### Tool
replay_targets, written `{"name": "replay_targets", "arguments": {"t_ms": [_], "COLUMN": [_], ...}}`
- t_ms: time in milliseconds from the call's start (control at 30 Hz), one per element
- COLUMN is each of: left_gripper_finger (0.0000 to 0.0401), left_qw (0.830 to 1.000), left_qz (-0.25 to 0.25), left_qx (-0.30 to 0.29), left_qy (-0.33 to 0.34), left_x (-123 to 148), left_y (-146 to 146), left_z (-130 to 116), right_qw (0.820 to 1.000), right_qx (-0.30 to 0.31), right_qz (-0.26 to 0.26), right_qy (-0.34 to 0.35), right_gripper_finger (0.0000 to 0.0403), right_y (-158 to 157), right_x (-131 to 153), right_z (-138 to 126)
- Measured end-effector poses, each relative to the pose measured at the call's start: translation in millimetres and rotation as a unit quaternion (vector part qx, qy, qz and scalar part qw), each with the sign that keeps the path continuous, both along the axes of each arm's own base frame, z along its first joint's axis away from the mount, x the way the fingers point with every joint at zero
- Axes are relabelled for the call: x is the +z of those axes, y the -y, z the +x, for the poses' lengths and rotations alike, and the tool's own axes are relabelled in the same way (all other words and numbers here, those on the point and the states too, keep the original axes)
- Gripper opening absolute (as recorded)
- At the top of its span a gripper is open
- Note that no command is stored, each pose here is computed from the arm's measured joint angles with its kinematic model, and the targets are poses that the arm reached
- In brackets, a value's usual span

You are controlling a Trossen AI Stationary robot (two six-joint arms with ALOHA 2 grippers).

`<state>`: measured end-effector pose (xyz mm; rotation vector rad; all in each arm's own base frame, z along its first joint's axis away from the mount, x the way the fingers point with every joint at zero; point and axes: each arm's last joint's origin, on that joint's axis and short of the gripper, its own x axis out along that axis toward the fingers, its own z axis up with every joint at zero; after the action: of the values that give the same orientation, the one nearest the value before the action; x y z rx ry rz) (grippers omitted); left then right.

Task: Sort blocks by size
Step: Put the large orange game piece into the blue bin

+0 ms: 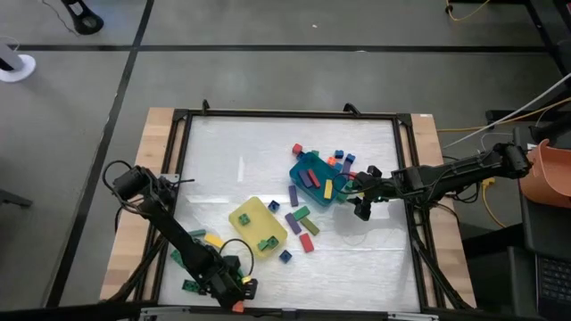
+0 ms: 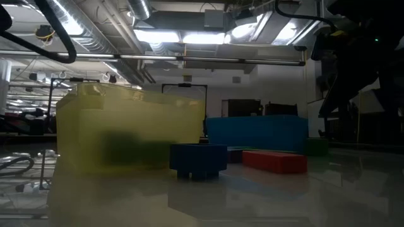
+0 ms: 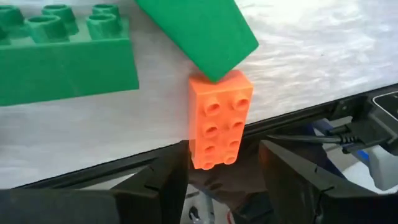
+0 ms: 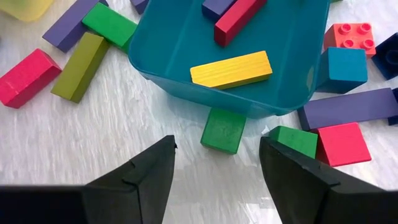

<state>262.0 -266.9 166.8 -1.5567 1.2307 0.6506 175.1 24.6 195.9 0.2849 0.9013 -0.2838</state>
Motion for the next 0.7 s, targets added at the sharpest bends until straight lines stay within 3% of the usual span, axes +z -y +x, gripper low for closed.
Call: {"name": "replay_targets", "arguments": {"t_ms": [700], "left_gripper_finger": [0.0180], "left_qw": [0.999], "left_qz": [0.041], "left_qx": [-0.023], "left_qy": [0.019], "left_x": [-13], "left_y": [1], "left_z": [9], "right_qw": [1.000], "right_qx": [0.000], "right_qz": [0.000], "right_qy": [0.000], "right_gripper_finger": [0.0232], "right_y": [0], "right_x": [0], "right_z": [0]}}
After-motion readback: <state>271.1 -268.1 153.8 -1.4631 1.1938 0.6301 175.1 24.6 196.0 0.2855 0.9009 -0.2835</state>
